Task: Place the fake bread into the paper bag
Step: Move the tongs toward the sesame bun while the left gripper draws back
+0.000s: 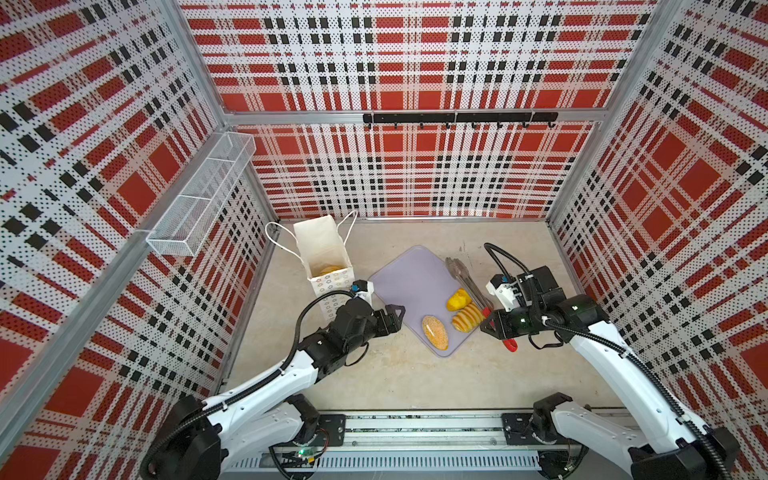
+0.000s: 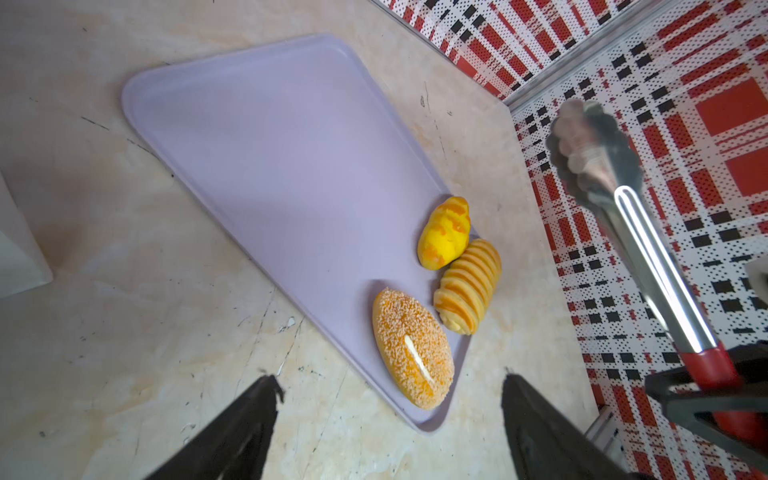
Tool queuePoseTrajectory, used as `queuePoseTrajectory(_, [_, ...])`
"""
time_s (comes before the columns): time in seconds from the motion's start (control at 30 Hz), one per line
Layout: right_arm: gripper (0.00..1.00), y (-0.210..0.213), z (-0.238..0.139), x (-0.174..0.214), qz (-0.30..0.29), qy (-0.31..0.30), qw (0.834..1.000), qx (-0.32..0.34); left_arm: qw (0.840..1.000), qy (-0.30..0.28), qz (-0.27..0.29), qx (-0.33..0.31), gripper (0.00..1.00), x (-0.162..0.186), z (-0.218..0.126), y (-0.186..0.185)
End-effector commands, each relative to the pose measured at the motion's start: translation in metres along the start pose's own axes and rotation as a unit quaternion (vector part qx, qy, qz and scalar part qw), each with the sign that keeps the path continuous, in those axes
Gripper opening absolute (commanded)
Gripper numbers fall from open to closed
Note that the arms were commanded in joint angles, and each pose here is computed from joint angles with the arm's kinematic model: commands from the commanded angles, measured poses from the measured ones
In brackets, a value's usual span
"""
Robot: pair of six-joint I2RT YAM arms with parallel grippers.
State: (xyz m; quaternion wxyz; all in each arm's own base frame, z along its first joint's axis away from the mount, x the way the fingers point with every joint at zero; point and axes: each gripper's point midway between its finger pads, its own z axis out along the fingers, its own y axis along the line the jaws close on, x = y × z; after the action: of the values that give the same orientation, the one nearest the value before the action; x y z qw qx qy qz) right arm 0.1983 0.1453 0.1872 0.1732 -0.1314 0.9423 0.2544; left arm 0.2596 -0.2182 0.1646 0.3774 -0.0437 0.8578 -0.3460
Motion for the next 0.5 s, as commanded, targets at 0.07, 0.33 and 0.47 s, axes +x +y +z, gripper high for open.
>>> queuePoseTrajectory(0.07, [0.24,0.002,-0.012,0.004,-0.003,-0.010,1.000,0.011,0.998,0.026,0.040,0.032,0.98,0.001,-0.007,0.002])
queuePoseTrajectory(0.33, [0.24,-0.003,-0.006,0.012,0.001,-0.010,1.000,0.014,0.993,0.046,0.104,0.041,0.98,0.001,-0.022,0.000])
queuePoseTrajectory(0.47, [0.24,0.001,-0.005,0.010,0.004,-0.016,1.000,0.001,0.992,0.035,0.108,0.053,0.98,-0.002,-0.026,-0.004])
